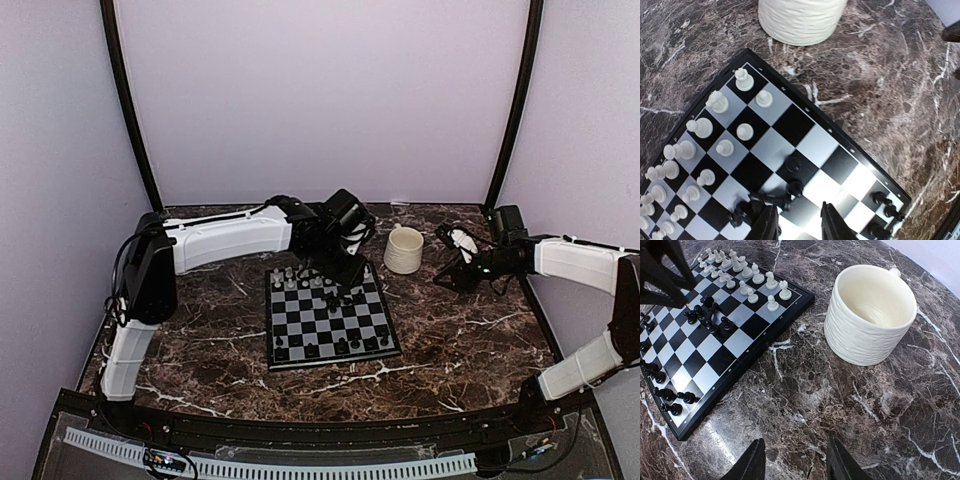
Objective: Set up the chess pieces on the board
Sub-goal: Pick up the pawn from the chessboard, then place the pawn on c7, then pick up the pawn from the chessboard, then place the pawn at g7.
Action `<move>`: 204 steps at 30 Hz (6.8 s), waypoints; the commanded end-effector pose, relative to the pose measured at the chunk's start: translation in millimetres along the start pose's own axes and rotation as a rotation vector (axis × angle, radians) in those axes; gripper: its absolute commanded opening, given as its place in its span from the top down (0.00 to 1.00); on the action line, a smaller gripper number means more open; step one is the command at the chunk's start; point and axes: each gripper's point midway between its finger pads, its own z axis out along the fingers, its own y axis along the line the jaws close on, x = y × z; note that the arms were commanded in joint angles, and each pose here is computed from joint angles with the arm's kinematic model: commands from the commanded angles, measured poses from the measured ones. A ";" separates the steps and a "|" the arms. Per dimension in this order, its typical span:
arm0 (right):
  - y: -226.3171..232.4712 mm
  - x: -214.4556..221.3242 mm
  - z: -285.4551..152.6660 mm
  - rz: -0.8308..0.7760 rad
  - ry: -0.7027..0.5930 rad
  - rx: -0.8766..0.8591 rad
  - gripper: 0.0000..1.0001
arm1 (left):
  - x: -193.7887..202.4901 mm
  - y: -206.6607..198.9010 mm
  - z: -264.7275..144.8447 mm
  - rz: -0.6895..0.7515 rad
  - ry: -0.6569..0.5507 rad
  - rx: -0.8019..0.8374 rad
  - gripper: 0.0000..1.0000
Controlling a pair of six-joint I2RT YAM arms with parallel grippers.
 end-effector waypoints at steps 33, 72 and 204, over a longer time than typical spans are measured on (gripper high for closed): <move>-1.8 -0.6 0.7 -0.015 -0.011 0.004 0.57 | -12.8 8.0 57.6 -0.041 0.034 0.050 0.94; -0.9 1.2 2.9 -0.009 -0.005 -0.008 0.57 | 134.6 13.9 -20.7 0.123 0.239 0.053 0.97; -1.8 6.9 5.8 -0.009 0.015 -0.006 0.57 | 41.6 -52.7 16.3 0.171 0.195 0.206 0.95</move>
